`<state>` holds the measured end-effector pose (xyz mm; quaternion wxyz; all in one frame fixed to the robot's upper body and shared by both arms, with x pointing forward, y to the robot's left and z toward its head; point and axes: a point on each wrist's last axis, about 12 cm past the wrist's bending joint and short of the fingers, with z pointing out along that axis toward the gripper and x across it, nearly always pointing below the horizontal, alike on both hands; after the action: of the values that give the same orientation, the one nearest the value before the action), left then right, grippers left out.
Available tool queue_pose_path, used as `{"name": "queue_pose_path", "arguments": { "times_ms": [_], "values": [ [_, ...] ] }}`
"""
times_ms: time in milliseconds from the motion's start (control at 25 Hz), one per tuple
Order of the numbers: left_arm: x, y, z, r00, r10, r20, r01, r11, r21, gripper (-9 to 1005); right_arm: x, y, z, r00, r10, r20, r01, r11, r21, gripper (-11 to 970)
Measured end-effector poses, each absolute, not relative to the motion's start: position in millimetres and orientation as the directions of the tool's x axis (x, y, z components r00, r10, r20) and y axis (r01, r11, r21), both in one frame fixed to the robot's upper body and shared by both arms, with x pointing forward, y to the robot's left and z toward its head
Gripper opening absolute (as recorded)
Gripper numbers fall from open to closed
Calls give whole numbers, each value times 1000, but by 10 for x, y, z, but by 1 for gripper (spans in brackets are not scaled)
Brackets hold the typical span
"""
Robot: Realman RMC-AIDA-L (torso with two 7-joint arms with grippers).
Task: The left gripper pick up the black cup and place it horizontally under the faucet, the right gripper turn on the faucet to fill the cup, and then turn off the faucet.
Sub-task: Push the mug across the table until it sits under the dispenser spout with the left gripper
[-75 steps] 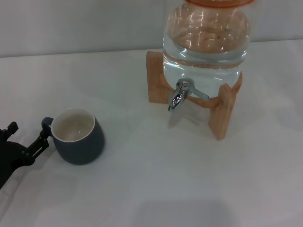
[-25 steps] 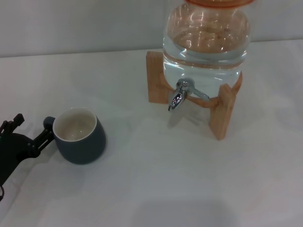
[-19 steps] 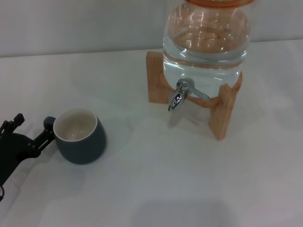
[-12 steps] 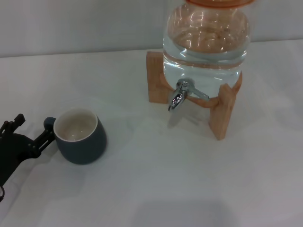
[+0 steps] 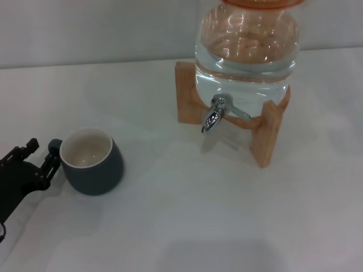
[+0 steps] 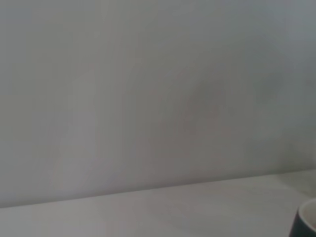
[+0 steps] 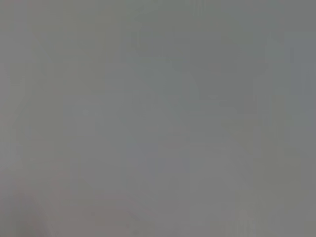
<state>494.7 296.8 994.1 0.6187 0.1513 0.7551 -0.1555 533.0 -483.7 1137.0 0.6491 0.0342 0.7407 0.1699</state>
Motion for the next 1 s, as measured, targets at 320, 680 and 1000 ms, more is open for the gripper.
{"name": "queue_pose_path", "arguments": {
  "times_ms": [320, 680, 1000],
  "values": [
    [4947, 2952, 9940, -192, 51, -980, 445, 895, -41, 383, 5330, -4837, 11373, -153, 272, -950, -170, 940, 297, 842],
    [4937, 2946, 9930, -197, 48, -979, 443, 896, -45, 129, 5318, -4842, 11369, -152, 275, -949, -170, 939, 299, 842],
    [4933, 2935, 9926, -198, 49, -979, 446, 894, -45, 120, 5312, -4844, 11367, -152, 276, -949, -169, 939, 300, 842]
  ]
}}
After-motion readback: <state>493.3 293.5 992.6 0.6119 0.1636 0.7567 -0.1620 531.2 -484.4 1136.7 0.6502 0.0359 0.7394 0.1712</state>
